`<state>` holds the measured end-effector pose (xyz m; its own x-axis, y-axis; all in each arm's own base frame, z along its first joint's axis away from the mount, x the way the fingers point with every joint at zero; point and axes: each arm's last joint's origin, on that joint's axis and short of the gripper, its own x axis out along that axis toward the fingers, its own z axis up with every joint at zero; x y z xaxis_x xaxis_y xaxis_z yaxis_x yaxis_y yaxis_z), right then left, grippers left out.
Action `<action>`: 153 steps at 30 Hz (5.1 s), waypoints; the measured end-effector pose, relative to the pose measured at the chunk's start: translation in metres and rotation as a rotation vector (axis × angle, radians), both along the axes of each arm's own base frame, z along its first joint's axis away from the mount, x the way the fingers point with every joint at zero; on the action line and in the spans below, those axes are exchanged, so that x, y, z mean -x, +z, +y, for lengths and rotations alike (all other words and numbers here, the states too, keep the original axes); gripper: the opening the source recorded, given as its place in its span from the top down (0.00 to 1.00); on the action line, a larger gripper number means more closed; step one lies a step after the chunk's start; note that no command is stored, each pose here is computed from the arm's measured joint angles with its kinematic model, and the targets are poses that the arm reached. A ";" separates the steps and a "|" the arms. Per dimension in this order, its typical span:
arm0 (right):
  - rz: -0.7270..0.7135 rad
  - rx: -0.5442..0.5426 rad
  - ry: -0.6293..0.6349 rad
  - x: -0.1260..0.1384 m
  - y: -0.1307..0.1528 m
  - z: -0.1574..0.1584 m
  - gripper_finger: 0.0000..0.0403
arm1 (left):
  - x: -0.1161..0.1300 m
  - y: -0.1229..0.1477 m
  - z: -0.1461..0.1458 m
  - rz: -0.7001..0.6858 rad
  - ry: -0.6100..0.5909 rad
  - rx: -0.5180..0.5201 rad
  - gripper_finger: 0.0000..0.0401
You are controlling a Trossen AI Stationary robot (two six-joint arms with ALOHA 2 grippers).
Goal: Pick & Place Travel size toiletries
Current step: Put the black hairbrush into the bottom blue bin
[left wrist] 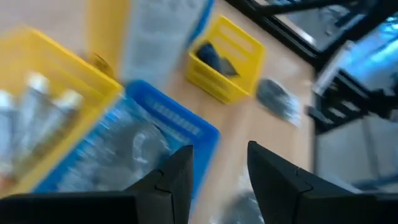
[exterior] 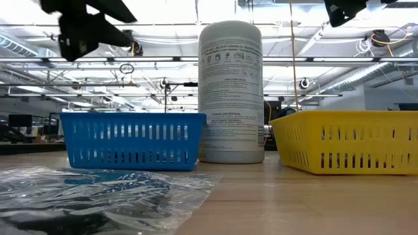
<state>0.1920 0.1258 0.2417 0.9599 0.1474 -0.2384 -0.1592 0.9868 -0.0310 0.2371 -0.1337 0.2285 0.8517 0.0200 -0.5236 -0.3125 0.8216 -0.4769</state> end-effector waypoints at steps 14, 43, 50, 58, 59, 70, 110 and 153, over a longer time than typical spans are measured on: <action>0.001 0.000 -0.001 0.000 0.000 0.000 0.68 | 0.017 -0.034 -0.060 0.098 -0.069 0.231 0.63; -0.001 0.007 0.001 0.000 0.000 0.000 0.68 | 0.013 -0.100 -0.086 0.378 0.123 0.561 0.63; -0.001 0.006 0.001 0.000 0.000 0.000 0.68 | -0.001 -0.117 -0.091 0.352 0.074 0.609 0.63; -0.001 0.006 0.001 0.000 0.000 0.000 0.68 | -0.009 -0.122 -0.088 0.347 0.059 0.610 0.63; -0.001 0.006 0.001 0.000 0.000 0.000 0.68 | -0.009 -0.122 -0.087 0.345 0.059 0.606 0.63; -0.001 0.006 0.001 0.000 0.000 0.000 0.68 | -0.014 -0.122 -0.081 0.304 0.028 0.516 0.64; -0.001 0.007 0.001 0.000 0.000 0.000 0.68 | -0.025 -0.030 -0.076 -0.017 -0.094 0.130 1.00; 0.000 0.008 -0.001 0.000 0.000 -0.001 0.68 | -0.022 0.001 -0.019 0.007 0.061 -0.272 1.00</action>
<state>0.1922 0.1253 0.2416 0.9602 0.1448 -0.2391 -0.1584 0.9866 -0.0385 0.2586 -0.1524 0.2293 0.8413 0.2113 -0.4976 -0.3673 0.8988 -0.2393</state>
